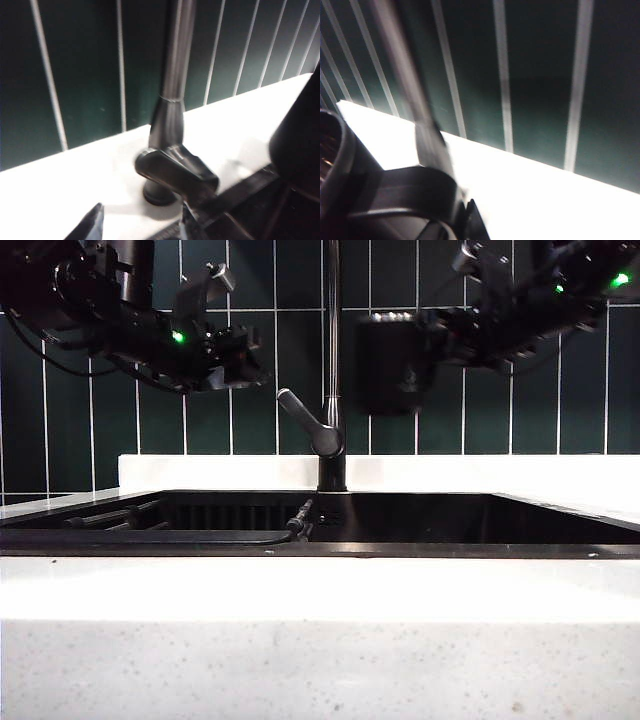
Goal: Pick up the mug next to the sink, go to the faucet to get some water, pour the water into the sink, and finally put the mug back to its place.
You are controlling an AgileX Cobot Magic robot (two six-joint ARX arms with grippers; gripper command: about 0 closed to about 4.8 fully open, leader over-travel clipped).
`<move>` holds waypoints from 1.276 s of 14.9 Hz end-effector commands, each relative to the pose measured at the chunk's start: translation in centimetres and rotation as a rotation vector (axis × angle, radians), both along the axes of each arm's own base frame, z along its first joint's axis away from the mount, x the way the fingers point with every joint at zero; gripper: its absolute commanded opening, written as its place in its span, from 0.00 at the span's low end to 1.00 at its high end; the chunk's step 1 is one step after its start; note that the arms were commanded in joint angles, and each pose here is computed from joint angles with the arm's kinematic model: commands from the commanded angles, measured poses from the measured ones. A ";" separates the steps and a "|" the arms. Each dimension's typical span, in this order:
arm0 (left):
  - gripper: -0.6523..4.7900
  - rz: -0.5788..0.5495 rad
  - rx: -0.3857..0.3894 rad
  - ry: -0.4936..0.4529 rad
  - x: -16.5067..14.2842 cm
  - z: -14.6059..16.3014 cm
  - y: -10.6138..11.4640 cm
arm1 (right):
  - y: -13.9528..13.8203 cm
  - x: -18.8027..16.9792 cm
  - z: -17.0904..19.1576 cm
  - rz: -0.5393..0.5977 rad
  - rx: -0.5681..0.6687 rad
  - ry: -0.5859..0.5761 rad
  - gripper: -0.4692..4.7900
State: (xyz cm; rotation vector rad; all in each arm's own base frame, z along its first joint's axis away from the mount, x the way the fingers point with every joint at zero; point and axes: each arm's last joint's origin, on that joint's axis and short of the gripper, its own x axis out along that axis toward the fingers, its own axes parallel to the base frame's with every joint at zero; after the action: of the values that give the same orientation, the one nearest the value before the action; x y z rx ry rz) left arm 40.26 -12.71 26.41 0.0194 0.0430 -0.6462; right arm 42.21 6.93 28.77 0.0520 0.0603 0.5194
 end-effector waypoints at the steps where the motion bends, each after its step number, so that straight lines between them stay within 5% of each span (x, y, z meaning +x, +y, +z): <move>1: 0.47 -0.044 -0.012 -0.002 0.9 0.5 -0.4 | 1.3 -0.4 1.7 0.057 0.011 -0.008 0.15; 10: 0.47 -0.089 -0.011 0.018 1.8 0.2 -0.8 | 2.5 -1.7 3.5 0.208 0.065 0.025 0.15; 19: 0.58 -0.106 -0.014 0.007 3.9 0.8 -1.4 | 4.1 -3.1 4.9 0.276 0.067 0.009 0.14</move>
State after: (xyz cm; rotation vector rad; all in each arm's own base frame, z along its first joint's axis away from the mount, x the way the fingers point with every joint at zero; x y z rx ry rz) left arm 44.17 -14.04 26.77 0.0040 0.0575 -0.7428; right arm 39.51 11.06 32.32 0.1139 0.1124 0.7826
